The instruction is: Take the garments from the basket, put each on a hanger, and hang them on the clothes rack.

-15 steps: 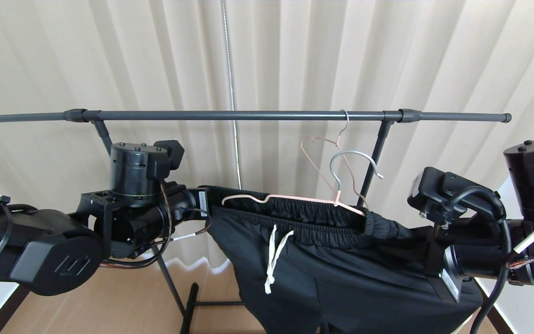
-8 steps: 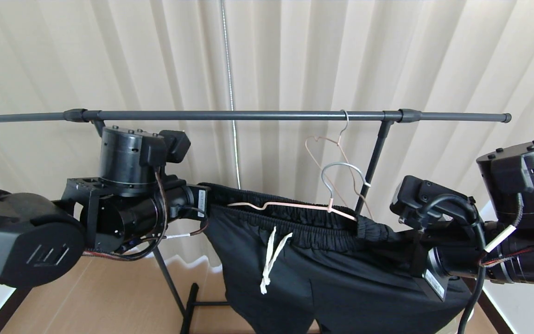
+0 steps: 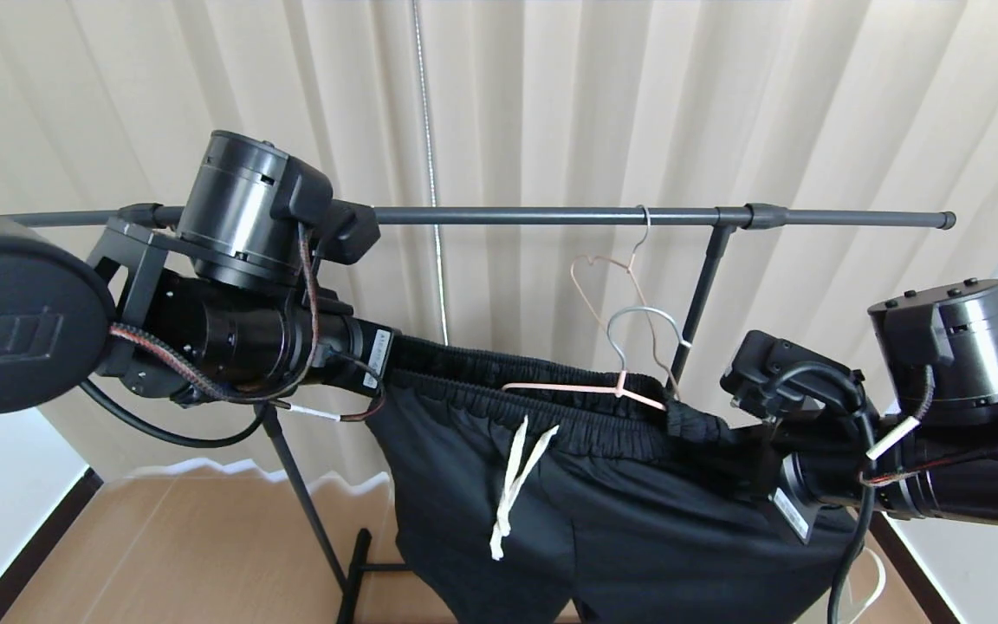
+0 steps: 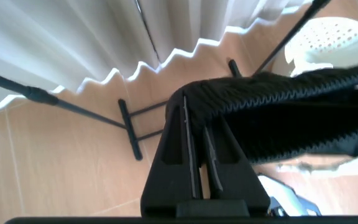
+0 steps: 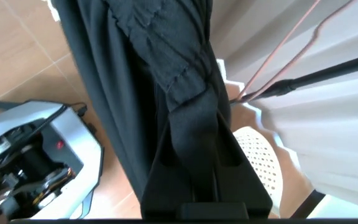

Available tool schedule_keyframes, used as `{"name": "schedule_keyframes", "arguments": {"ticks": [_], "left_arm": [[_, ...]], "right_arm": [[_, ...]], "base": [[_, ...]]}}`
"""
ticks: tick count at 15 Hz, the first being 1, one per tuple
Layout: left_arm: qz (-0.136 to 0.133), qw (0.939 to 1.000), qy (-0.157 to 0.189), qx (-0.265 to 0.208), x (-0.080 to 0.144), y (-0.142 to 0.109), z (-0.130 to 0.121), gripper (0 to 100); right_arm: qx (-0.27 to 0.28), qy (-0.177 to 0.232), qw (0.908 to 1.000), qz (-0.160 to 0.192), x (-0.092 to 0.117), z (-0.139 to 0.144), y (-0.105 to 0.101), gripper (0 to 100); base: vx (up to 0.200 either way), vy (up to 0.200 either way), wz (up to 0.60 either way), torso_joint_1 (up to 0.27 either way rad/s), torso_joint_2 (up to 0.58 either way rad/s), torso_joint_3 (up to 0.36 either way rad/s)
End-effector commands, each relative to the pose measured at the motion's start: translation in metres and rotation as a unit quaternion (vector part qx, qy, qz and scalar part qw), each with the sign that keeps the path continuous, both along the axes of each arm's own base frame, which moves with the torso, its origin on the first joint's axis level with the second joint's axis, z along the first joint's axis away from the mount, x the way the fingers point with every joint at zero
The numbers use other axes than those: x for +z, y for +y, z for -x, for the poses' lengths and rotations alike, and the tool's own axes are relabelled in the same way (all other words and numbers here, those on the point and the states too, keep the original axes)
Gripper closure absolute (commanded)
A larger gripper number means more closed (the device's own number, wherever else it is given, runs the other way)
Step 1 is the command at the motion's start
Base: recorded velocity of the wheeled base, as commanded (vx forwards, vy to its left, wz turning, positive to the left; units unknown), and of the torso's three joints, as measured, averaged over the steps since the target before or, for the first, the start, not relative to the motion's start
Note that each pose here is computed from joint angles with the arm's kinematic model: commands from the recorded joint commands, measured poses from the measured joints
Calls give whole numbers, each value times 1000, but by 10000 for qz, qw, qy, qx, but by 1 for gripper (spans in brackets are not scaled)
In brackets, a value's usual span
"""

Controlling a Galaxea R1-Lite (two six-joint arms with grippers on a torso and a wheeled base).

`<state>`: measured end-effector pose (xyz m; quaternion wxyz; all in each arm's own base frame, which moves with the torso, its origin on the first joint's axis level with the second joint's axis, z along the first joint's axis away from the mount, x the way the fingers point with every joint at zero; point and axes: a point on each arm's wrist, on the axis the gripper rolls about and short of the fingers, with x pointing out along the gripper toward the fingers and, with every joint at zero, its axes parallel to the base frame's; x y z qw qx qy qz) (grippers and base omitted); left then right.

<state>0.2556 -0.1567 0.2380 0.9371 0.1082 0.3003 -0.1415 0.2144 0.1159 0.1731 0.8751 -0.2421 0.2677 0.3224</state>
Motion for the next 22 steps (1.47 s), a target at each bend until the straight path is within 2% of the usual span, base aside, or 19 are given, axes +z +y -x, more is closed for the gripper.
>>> {"name": "schedule_keyframes", "arguments": {"ticks": [1, 3, 7, 9, 13, 16, 22], "left_arm": [[47, 9998, -55, -171, 14, -9, 5, 100], [8, 9994, 3, -340, 15, -16, 12, 100], [-36, 9976, 52, -692, 20, -29, 28, 100], [-36, 9970, 51, -776, 20, -32, 32, 100], [-77, 9945, 171, -1035, 13, -45, 42, 100], [7, 9928, 235, -1175, 11, -55, 51, 100], [-62, 9881, 424, -1479, -1, -66, 67, 100]], "right_arm": [[-4, 102, 9999, 30, -14, -10, 5, 100], [-63, 113, 9999, -53, -17, -16, 8, 100], [-234, 175, 9980, -566, -28, -24, 23, 100], [-159, 61, 9974, -695, -32, -24, 24, 100], [304, -247, 9919, -1210, -39, -18, 23, 100], [307, -286, 9881, -1481, -37, -18, 23, 100], [186, -290, 9827, -1819, -33, -20, 25, 100]], "base": [[0, 0, 0, 0, 0, 0], [0, 0, 0, 0, 0, 0], [0, 0, 0, 0, 0, 0], [0, 0, 0, 0, 0, 0], [0, 0, 0, 0, 0, 0], [0, 0, 0, 0, 0, 0], [0, 0, 0, 0, 0, 0]]}}
